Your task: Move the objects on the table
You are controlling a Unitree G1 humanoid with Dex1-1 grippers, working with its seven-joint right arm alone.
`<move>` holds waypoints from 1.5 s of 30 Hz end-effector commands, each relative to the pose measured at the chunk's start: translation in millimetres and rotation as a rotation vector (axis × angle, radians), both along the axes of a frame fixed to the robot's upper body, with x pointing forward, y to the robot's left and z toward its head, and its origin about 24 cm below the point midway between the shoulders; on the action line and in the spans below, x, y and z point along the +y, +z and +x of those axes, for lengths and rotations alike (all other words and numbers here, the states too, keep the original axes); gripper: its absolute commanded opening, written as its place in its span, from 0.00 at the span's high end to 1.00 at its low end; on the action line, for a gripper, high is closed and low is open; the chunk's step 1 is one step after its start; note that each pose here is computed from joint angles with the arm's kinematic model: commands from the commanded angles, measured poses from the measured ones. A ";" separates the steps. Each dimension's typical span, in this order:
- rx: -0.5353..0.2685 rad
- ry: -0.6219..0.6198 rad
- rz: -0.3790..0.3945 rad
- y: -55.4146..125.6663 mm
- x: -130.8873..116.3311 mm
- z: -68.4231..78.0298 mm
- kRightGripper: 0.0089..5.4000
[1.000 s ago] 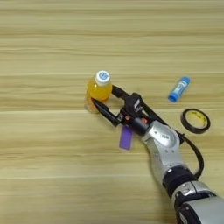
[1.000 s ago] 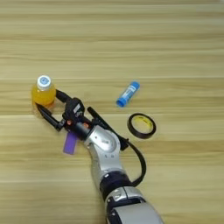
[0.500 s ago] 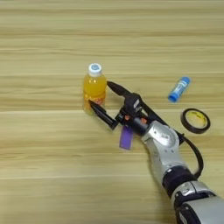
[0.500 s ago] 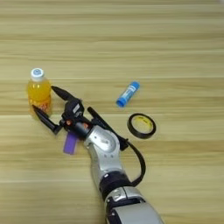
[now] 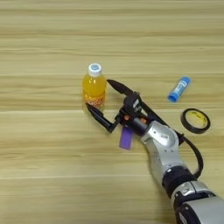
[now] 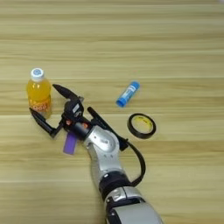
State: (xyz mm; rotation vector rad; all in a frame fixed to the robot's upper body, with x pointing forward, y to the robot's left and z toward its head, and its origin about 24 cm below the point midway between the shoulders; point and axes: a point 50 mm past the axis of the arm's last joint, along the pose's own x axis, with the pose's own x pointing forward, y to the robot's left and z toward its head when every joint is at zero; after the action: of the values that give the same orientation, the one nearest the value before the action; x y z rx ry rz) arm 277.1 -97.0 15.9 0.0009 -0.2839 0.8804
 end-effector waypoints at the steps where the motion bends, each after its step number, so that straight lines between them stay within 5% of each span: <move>1: -0.104 -0.008 0.030 28.4 3.2 16.6 0.00; 13: -0.160 0.013 0.133 40.5 -3.1 14.0 0.00; 25: -0.231 0.023 0.415 68.3 -25.8 12.1 0.00; 34: -0.234 -0.119 0.724 92.0 -74.2 22.5 0.00; 41: -0.269 -0.355 0.769 101.6 -102.2 32.0 0.00; 45: -0.279 -0.650 0.593 101.5 -119.9 42.2 0.00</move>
State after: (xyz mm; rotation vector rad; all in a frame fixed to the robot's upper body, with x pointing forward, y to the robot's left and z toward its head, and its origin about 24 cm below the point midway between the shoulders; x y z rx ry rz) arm 304.8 -208.9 84.4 0.4820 -0.6898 0.1905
